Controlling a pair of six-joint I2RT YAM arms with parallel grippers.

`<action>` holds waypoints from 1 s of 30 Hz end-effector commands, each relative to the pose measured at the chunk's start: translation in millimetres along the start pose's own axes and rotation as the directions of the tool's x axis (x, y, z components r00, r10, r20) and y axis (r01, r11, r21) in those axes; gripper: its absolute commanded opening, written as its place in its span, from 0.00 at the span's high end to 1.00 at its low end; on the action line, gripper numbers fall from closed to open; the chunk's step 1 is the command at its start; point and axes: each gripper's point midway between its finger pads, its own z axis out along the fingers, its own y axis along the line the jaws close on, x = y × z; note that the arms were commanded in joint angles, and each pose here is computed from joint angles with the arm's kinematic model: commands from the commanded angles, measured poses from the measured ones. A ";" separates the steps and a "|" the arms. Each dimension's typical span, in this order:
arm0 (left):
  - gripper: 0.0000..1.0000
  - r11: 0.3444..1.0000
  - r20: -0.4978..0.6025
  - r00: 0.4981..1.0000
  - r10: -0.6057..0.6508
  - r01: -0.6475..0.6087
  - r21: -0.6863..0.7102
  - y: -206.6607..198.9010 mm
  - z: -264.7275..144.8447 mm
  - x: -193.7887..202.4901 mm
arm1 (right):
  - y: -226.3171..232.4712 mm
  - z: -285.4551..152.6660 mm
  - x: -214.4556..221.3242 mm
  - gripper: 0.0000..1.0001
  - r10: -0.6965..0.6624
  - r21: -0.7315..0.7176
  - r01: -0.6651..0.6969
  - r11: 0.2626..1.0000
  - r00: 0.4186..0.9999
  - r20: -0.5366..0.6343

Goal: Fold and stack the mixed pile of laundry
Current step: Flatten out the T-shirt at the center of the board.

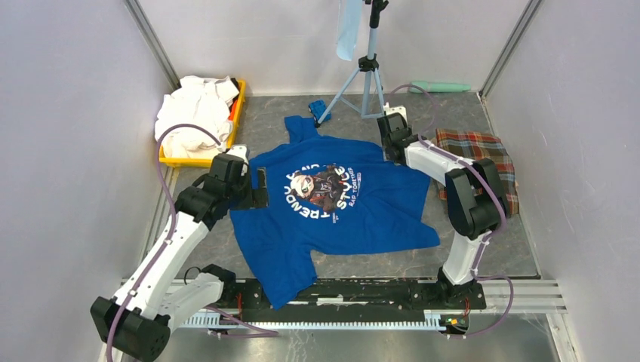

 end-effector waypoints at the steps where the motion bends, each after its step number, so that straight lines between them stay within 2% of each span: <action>1: 0.00 0.998 -0.006 0.998 0.062 -0.062 0.029 -6.8 8.1 -5.8 | -3.4 9.4 -13.7 0.49 -0.035 0.048 0.035 0.998 0.999 0.000; 7: 0.00 0.997 0.003 0.998 0.059 -0.059 0.046 -9.5 6.9 -6.2 | -2.0 25.7 -0.5 0.49 -0.069 0.080 0.072 0.994 0.997 -0.037; 16: 0.00 0.997 0.016 0.998 0.056 -0.057 0.054 -10.4 4.3 -7.6 | -29.2 34.9 7.6 0.49 -0.124 0.246 0.138 0.959 0.990 -0.071; 21: 0.00 0.997 0.015 0.998 0.057 -0.058 0.056 -10.7 4.1 -7.0 | -47.0 31.3 4.8 0.49 -0.144 0.336 0.162 0.928 0.986 -0.080; 30: 0.00 0.996 0.015 0.998 0.057 -0.058 0.062 -11.8 4.1 -7.1 | -58.4 38.9 -20.5 0.47 -0.148 0.395 0.156 0.905 0.988 -0.051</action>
